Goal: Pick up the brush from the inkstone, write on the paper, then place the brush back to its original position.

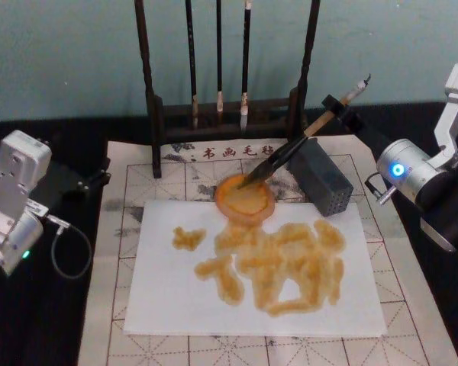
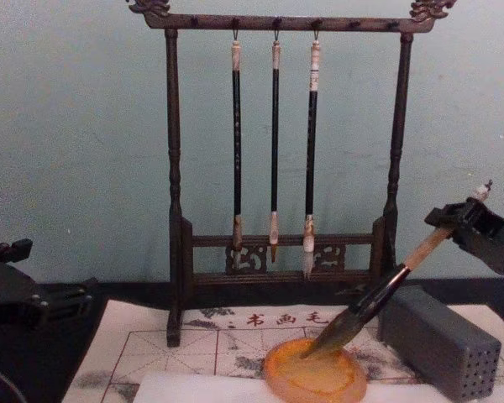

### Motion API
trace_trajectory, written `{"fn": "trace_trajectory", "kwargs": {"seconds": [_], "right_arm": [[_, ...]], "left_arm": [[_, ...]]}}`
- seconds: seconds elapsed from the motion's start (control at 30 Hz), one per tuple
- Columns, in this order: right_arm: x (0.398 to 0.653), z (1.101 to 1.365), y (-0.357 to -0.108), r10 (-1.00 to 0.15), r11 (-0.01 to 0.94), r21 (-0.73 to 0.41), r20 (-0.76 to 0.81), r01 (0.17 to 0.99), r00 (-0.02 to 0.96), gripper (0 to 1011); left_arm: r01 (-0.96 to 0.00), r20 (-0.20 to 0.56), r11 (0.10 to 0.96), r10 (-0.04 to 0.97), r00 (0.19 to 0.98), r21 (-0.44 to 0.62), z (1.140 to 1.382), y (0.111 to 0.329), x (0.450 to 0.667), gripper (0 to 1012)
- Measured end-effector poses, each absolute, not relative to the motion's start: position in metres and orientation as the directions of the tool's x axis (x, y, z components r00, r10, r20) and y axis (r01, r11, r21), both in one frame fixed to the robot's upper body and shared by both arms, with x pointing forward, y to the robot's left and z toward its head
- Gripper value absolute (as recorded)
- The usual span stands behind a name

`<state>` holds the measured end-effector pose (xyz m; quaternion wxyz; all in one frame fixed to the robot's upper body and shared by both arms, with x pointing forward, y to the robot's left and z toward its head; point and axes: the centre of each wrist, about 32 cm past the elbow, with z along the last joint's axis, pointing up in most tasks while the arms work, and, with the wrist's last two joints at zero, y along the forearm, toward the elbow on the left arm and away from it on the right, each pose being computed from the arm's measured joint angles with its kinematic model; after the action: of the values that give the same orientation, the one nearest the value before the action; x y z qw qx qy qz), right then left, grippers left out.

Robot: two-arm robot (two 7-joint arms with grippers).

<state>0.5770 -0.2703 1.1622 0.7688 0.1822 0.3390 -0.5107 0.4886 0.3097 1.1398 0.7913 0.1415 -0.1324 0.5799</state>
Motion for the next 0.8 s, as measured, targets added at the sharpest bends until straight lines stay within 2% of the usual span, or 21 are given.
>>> {"fn": "trace_trajectory", "kwargs": {"seconds": [0.8], "right_arm": [[0.575, 1.1666, -0.2744, -0.685, 0.391, -0.051, -0.683, 0.919, 0.254, 185]], "left_arm": [[-0.955, 0.374, 0.287, 0.88, 0.292, 0.07, 1.1398, 0.3097, 0.4886, 1001]]}}
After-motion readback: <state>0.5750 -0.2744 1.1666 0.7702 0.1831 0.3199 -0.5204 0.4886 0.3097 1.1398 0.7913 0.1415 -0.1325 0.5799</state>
